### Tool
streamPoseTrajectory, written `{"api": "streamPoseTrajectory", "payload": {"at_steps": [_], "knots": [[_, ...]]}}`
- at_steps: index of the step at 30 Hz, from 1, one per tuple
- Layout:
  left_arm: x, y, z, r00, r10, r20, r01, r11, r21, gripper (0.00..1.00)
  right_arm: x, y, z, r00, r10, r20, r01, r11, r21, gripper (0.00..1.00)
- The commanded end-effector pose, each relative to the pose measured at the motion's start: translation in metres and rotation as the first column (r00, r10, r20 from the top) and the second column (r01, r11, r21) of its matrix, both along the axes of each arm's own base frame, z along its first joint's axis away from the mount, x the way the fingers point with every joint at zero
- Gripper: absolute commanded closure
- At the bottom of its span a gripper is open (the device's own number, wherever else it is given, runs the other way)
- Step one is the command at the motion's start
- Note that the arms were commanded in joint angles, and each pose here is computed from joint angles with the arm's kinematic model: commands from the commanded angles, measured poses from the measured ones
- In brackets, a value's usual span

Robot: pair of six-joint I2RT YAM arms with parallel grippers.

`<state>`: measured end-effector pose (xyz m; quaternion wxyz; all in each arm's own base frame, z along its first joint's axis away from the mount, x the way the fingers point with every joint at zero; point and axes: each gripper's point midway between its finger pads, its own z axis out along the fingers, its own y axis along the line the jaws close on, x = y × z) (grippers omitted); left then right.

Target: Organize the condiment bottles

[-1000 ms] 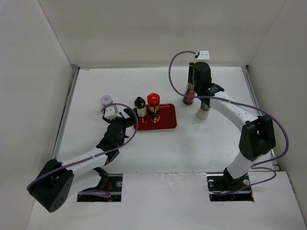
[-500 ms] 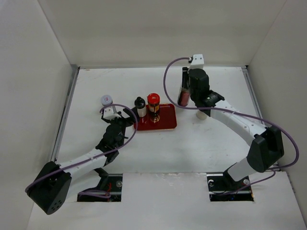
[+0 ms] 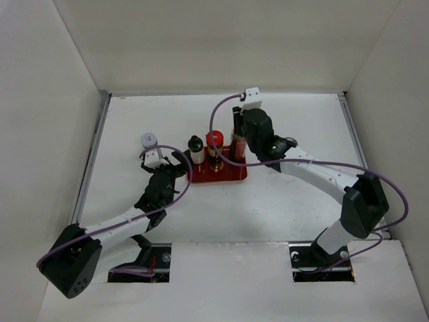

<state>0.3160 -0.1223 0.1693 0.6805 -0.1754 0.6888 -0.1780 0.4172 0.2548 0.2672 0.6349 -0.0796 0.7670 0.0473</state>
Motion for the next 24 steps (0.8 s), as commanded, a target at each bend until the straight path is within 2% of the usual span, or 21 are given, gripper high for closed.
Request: {"api": "streamPoseTrajectory", "payload": {"at_steps": [1, 5, 8, 10, 14, 17, 20, 22, 24], "knots": [[0.001, 0.005, 0.009, 0.999, 0.02, 0.036, -0.019, 0.999, -0.028, 0.0, 0.012, 0.009, 0.052, 0.987, -0.029, 0.157, 0.005, 0.989, 0.148, 0.78], [0.001, 0.002, 0.01, 0.999, 0.012, 0.039, -0.011, 0.999, -0.033, 0.0, 0.01, 0.017, 0.038, 0.99, -0.012, 0.141, -0.009, 0.989, 0.146, 0.77], [0.003, 0.002, 0.007, 1.0, 0.012, 0.027, -0.012, 1.0, -0.024, 0.0, 0.008, 0.021, 0.031, 0.991, -0.008, 0.134, -0.011, 0.99, 0.139, 0.68], [0.002, 0.001, 0.009, 0.999, 0.008, 0.031, -0.007, 1.0, -0.027, 0.0, 0.003, 0.022, 0.027, 0.991, -0.001, 0.13, -0.017, 0.991, 0.136, 0.48], [0.002, 0.002, 0.008, 0.999, 0.011, 0.03, -0.01, 1.0, -0.028, 0.0, -0.007, 0.01, 0.034, 0.989, -0.025, 0.143, 0.003, 0.989, 0.151, 0.22], [0.0, -0.001, 0.012, 0.999, -0.004, 0.042, 0.006, 0.999, -0.036, 0.0, -0.024, -0.009, 0.037, 0.988, -0.051, 0.148, 0.023, 0.982, 0.185, 0.12], [0.001, -0.006, 0.009, 0.999, -0.029, 0.035, 0.03, 0.999, -0.03, 0.03, -0.04, -0.035, 0.032, 0.987, -0.086, 0.138, 0.052, 0.97, 0.236, 0.06], [0.001, -0.01, 0.011, 0.998, -0.046, 0.037, 0.047, 0.998, -0.033, 0.04, -0.044, -0.07, 0.021, 0.977, -0.179, 0.119, 0.141, 0.952, 0.27, 0.04], [0.001, -0.011, 0.01, 0.998, -0.047, 0.036, 0.049, 0.998, -0.035, 0.04, -0.046, -0.116, -0.003, 0.943, -0.325, 0.066, 0.297, 0.915, 0.272, 0.02]]}}
